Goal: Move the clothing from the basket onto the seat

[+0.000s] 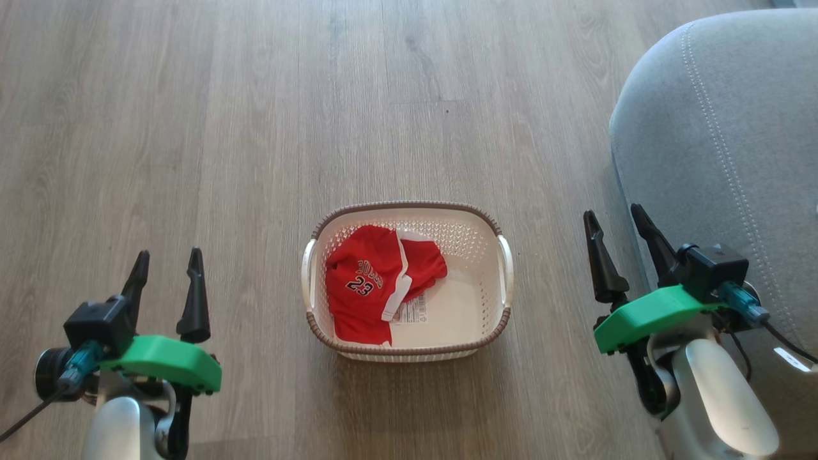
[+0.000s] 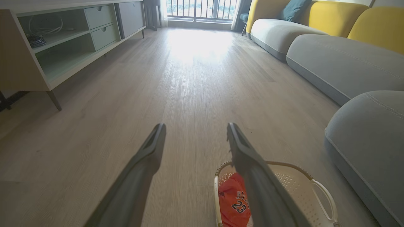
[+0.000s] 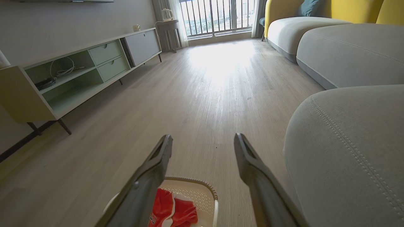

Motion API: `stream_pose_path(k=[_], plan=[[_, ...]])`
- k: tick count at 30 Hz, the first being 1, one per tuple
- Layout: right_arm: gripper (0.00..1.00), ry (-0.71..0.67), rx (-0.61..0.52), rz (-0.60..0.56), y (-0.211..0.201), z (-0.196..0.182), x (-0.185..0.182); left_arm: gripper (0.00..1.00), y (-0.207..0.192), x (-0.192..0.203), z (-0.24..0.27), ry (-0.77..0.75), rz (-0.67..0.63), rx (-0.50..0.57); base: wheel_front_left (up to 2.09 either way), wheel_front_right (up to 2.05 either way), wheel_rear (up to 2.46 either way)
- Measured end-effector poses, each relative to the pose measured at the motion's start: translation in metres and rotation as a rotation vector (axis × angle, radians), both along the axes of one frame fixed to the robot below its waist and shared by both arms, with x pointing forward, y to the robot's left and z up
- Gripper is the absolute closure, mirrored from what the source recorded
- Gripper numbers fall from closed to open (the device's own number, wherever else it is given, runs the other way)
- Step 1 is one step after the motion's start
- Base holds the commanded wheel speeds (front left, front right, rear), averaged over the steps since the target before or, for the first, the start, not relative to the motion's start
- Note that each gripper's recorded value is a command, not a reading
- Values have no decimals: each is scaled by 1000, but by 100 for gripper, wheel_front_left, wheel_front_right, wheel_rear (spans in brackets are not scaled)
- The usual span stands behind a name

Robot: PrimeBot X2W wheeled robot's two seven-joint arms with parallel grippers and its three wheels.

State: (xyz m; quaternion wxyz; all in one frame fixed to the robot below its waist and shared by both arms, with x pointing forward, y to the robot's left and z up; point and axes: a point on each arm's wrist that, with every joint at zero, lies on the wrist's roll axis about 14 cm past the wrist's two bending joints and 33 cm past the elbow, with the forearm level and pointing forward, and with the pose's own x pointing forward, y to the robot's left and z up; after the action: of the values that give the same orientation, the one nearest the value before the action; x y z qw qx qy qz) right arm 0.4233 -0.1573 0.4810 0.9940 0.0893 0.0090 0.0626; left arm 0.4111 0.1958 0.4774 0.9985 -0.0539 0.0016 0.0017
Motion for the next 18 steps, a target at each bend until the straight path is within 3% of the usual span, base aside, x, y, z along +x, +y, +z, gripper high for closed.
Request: stream_pose_path(k=[18], plan=[[0,4,-1,-12,-3,-4,7,0,-12,4,-20,53,-35,-2,0,0,0]])
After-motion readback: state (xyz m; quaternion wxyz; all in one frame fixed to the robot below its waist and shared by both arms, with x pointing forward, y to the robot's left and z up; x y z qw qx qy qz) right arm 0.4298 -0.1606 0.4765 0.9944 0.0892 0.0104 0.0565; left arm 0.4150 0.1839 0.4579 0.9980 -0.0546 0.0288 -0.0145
